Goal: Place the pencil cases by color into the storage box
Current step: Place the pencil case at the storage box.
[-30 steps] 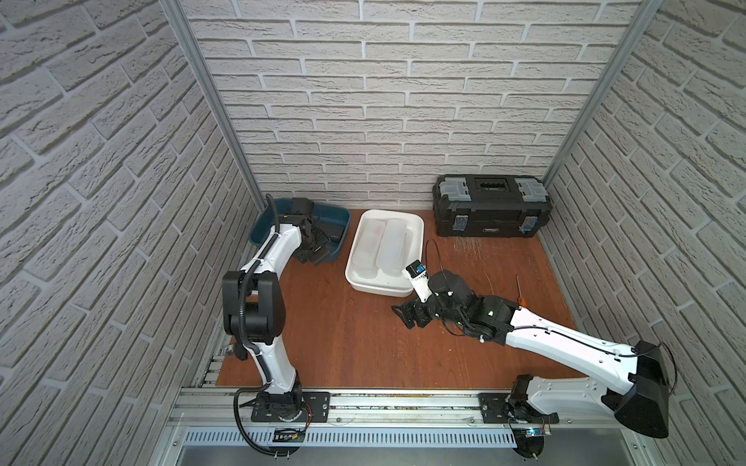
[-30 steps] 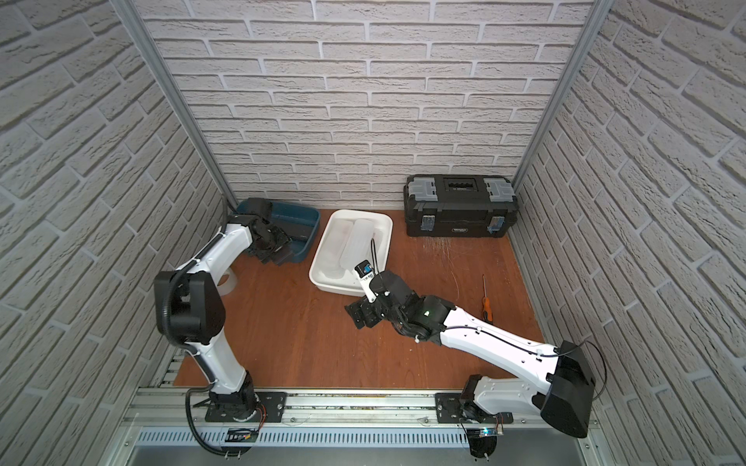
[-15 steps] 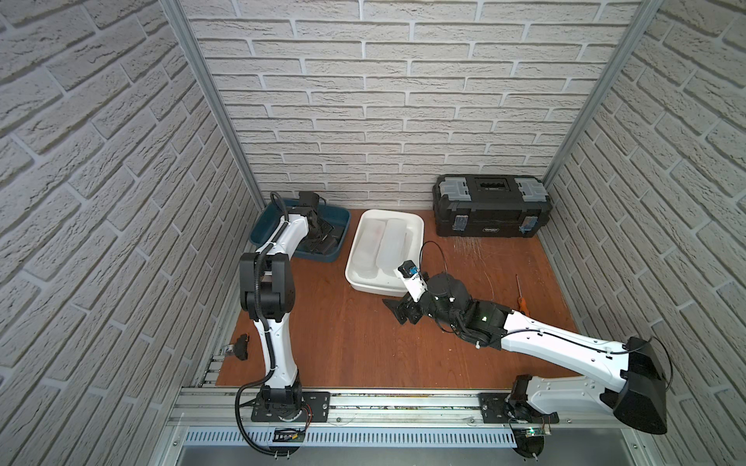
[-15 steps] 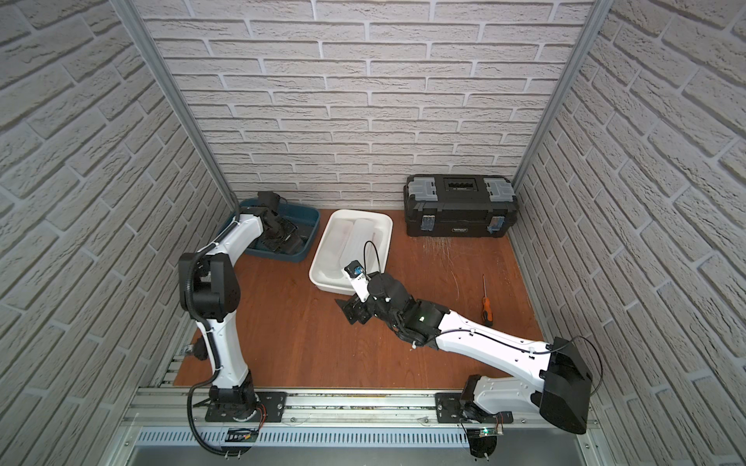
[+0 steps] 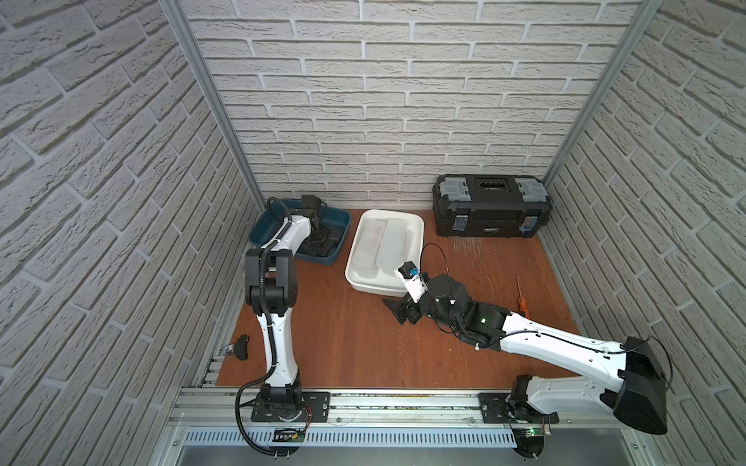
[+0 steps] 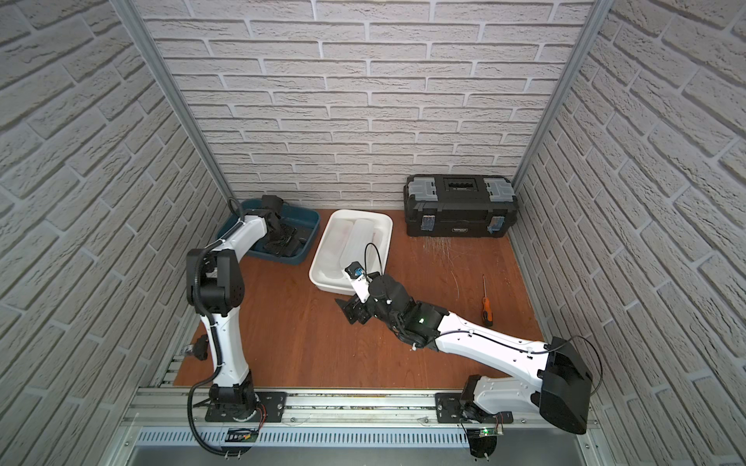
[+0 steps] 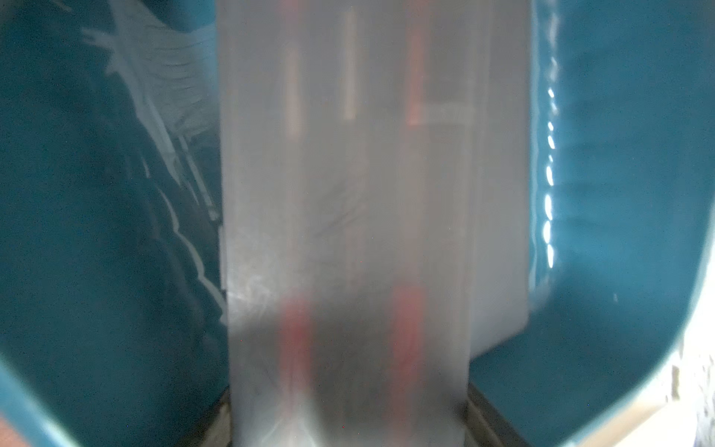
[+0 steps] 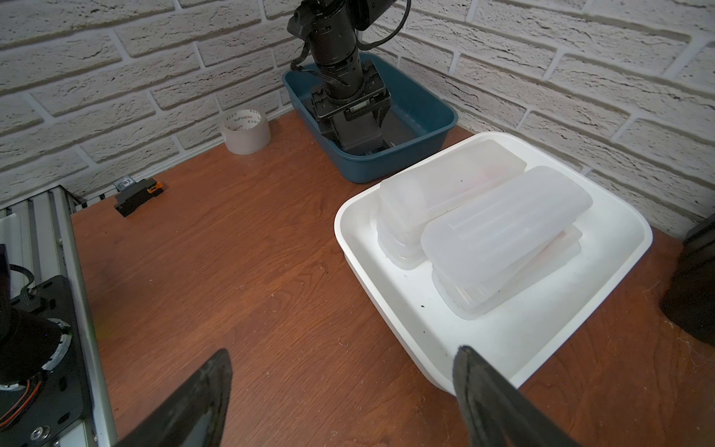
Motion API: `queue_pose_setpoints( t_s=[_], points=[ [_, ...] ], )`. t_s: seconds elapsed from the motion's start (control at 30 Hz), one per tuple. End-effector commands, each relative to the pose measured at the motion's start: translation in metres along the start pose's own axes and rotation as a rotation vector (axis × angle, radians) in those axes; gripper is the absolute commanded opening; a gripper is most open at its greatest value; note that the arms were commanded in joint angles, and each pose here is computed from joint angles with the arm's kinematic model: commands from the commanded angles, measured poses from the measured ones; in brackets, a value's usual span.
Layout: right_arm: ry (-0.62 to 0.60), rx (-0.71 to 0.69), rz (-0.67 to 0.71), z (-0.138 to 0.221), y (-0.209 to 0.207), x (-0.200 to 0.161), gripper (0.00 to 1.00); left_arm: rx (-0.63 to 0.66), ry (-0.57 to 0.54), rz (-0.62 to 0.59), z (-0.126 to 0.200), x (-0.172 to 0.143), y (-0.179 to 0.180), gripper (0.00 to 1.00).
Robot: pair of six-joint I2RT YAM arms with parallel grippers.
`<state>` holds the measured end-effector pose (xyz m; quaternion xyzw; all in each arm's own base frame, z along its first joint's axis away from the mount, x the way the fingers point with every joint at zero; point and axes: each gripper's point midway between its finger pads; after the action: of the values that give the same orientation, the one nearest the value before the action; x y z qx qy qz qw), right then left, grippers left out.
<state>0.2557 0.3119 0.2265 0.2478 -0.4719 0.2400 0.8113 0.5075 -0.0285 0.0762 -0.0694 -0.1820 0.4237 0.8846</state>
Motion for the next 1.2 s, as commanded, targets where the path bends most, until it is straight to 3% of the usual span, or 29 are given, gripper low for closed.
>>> queue_pose_setpoints(
  t_s=[0.0, 0.7, 1.17],
  points=[
    [-0.063, 0.011, -0.013, 0.007, 0.002, 0.013, 0.9, 0.071, -0.028, 0.072, -0.007, -0.001, 0.005, 0.65],
    [-0.055, 0.0, -0.008, 0.009, -0.001, 0.008, 0.89, 0.141, 0.006, 0.14, -0.041, -0.004, 0.002, 0.67],
    [-0.042, -0.007, -0.011, 0.008, -0.002, 0.005, 0.89, 0.144, 0.026, 0.153, -0.045, -0.009, 0.005, 0.75]
  ],
)
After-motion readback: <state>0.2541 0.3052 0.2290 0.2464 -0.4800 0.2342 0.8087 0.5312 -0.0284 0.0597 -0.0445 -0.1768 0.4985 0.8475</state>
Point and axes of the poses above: each gripper's point midway between its finger pads, its own z axis back along the fingers, its own y axis along the line the jaws close on, x = y × z, and after that the axes turned 12 degrees about -z, right-handed
